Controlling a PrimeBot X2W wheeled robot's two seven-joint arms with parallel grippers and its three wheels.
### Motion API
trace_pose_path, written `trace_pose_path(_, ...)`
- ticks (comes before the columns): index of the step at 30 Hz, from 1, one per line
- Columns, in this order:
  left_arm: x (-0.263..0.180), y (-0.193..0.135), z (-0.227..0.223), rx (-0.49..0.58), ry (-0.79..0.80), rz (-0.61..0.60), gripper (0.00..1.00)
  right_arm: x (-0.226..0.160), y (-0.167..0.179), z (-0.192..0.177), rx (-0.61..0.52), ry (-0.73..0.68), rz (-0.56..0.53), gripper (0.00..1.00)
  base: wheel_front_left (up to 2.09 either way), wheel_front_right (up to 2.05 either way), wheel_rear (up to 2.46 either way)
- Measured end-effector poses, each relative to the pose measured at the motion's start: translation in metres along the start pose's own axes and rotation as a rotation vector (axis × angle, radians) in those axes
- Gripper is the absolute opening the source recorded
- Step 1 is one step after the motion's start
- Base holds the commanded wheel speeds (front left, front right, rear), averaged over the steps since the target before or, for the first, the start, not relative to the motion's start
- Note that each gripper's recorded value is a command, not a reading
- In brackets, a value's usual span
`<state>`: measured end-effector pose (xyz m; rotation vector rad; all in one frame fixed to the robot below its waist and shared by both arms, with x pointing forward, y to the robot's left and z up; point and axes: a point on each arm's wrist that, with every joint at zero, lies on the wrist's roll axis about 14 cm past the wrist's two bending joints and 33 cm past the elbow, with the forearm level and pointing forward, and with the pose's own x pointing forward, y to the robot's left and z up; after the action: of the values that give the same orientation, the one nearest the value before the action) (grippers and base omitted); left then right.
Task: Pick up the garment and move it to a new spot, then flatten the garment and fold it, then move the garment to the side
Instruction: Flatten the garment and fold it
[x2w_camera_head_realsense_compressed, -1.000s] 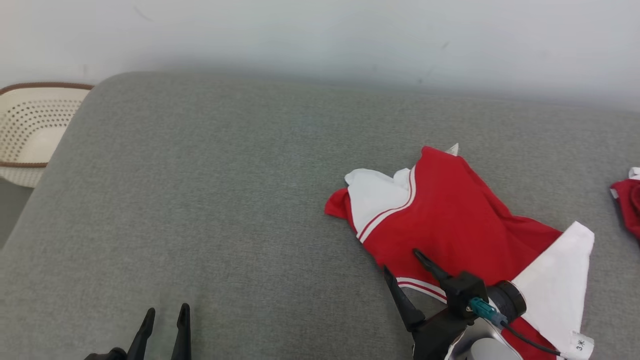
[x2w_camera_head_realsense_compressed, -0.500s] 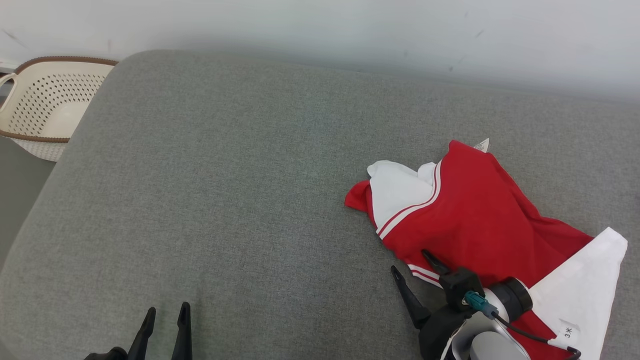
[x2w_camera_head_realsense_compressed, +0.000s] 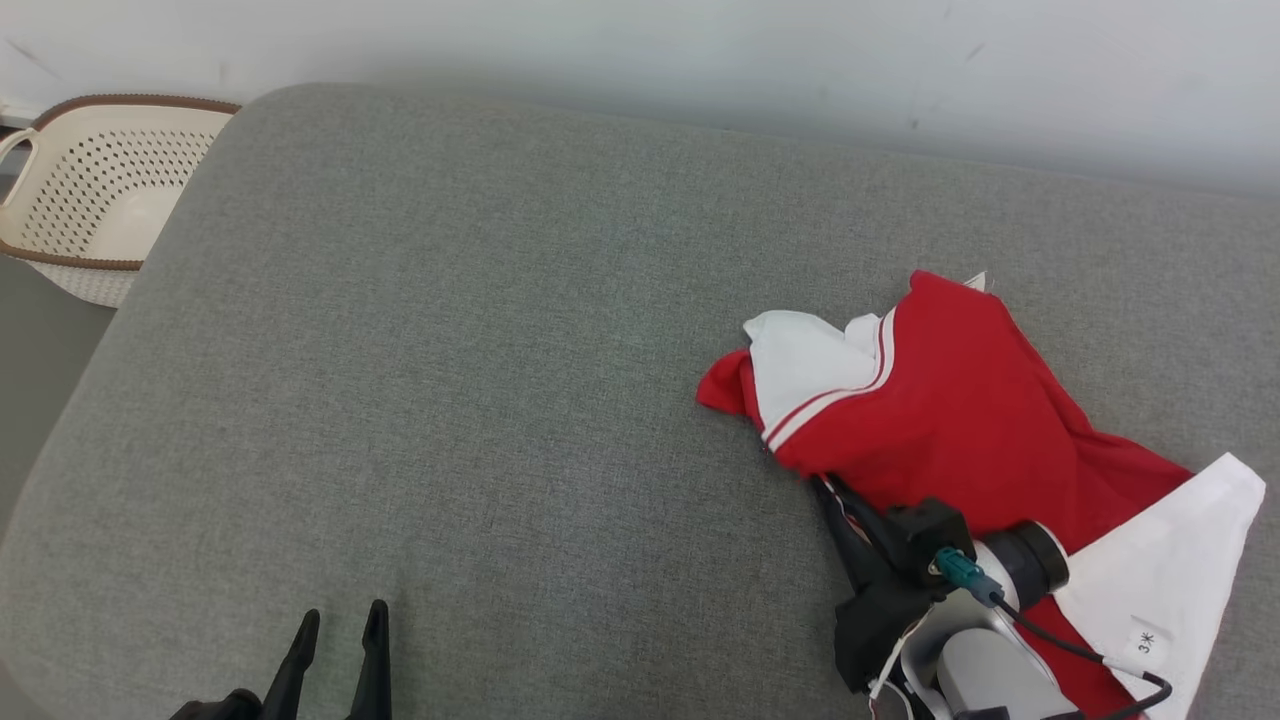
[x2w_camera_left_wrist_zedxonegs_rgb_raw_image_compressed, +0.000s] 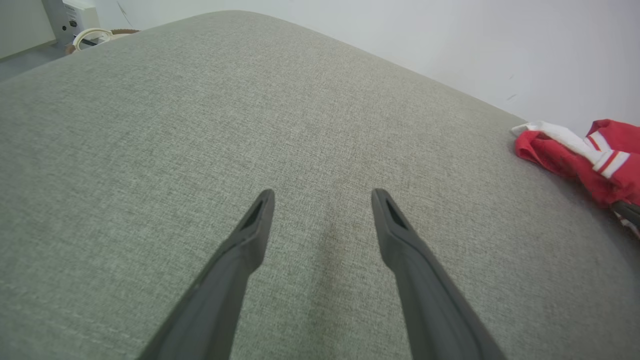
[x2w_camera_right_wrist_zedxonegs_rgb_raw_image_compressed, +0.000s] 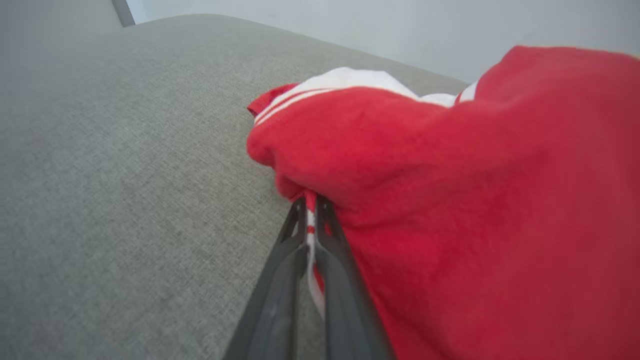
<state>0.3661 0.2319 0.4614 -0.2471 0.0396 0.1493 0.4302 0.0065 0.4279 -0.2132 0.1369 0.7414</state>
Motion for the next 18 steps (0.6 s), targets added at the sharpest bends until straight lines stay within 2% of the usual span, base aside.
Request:
trace_pose_path(10,0.001,-0.006,-0.003,-0.005,0.008,-0.016,1.0,0.006,0.002,0.053,0.013,-0.167,0.009,0.0,0.0,0.0,0.0)
trace_pose_path(17,0.003,-0.011,-0.007,-0.005,0.019,-0.031,1.0,0.021,0.03,0.135,-0.005,-0.39,0.127,0.0,0.0,0.0,0.0)
trace_pose_path(18,0.003,-0.011,-0.007,-0.005,0.019,-0.031,1.0,0.021,0.03,0.135,-0.005,-0.39,0.127,0.0,0.0,0.0,0.0)
